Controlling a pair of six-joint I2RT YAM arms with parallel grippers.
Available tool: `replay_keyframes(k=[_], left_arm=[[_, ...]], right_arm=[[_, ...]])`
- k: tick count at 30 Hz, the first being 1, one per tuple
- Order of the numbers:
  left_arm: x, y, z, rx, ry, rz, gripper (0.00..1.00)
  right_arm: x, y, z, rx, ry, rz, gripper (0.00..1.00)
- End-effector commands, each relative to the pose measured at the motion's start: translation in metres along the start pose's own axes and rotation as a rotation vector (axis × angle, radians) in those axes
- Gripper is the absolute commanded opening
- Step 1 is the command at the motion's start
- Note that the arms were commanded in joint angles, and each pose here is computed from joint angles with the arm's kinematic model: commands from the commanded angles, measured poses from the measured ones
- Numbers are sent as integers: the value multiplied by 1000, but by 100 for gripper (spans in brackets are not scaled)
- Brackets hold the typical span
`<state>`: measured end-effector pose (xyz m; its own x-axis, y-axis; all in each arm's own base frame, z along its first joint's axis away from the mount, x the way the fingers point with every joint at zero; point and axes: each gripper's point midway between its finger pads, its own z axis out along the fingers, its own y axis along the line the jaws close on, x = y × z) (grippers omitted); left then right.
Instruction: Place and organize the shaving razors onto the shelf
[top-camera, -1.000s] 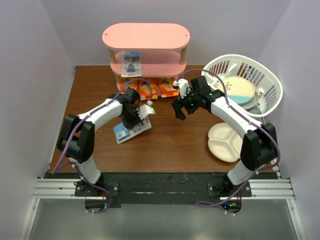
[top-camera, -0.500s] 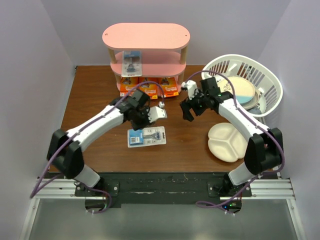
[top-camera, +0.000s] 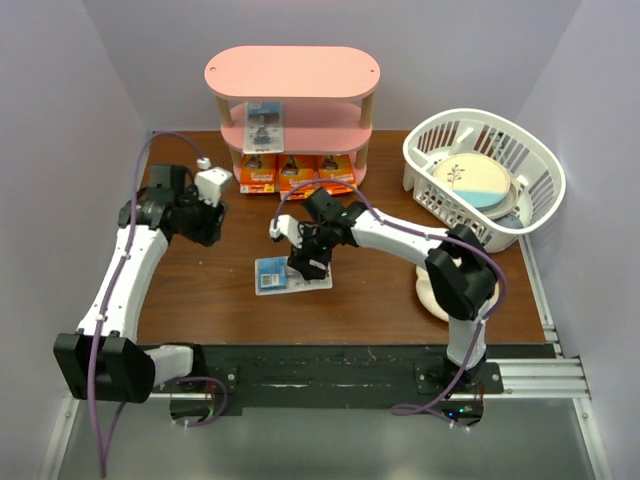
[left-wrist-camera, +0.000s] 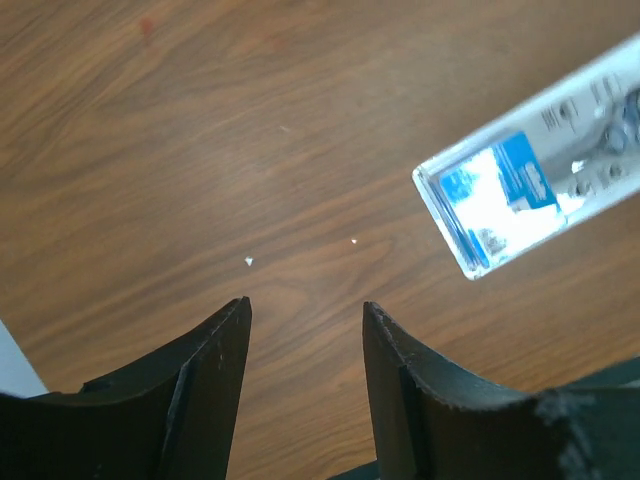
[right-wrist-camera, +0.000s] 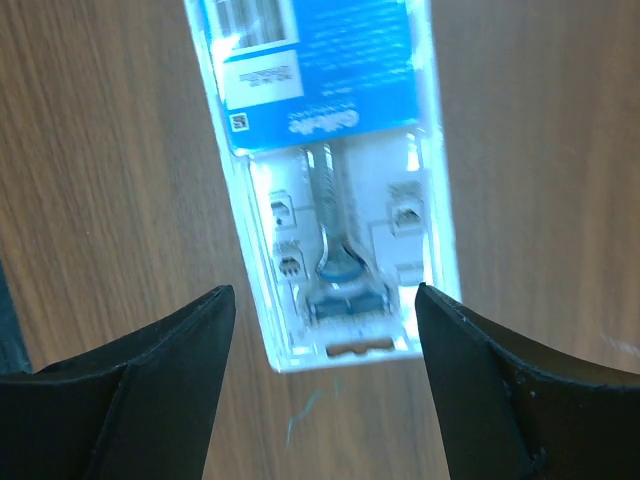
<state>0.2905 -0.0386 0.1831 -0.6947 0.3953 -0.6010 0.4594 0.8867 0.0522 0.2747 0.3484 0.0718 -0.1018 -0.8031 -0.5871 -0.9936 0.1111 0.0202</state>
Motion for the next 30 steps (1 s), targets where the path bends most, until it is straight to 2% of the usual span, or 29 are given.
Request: replay_keyframes(k=[1,8,14,15,16,18,19,20,23,26,30], left_arm=[[-15,26,-25,-39,-177,-221,54],[-8,50,-38,-56,-280,-407,53],[1,40,-35,-23,-283,-427,53],[1,39,-35,-24,-284,-428,53],[2,39,-35,-25,-284,-429,53],[4,39,-34,-24,-281,-433,53],[4,41,-34,-26,-283,-436,53],[4,41,-33,-24,-281,-441,53],[2,43,-34,-27,-287,-442,53],[1,47,-34,-43,-289,-459,52],[-5,51,-30,-33,-302,-475,51]], right_arm=[[-21,-10,11,30,-32,-128,76],[-5,-19,38,32,20,-174,76],[5,-14,50,-21,44,-199,61],[8,-11,51,-33,50,-200,58],[8,-10,54,-50,51,-217,48],[16,-6,56,-79,83,-227,38],[19,-6,58,-86,96,-232,28],[19,-6,57,-89,103,-233,24],[12,-6,39,-75,107,-160,12],[-10,-16,3,-1,36,-4,0],[-34,-22,-48,44,-85,180,0]])
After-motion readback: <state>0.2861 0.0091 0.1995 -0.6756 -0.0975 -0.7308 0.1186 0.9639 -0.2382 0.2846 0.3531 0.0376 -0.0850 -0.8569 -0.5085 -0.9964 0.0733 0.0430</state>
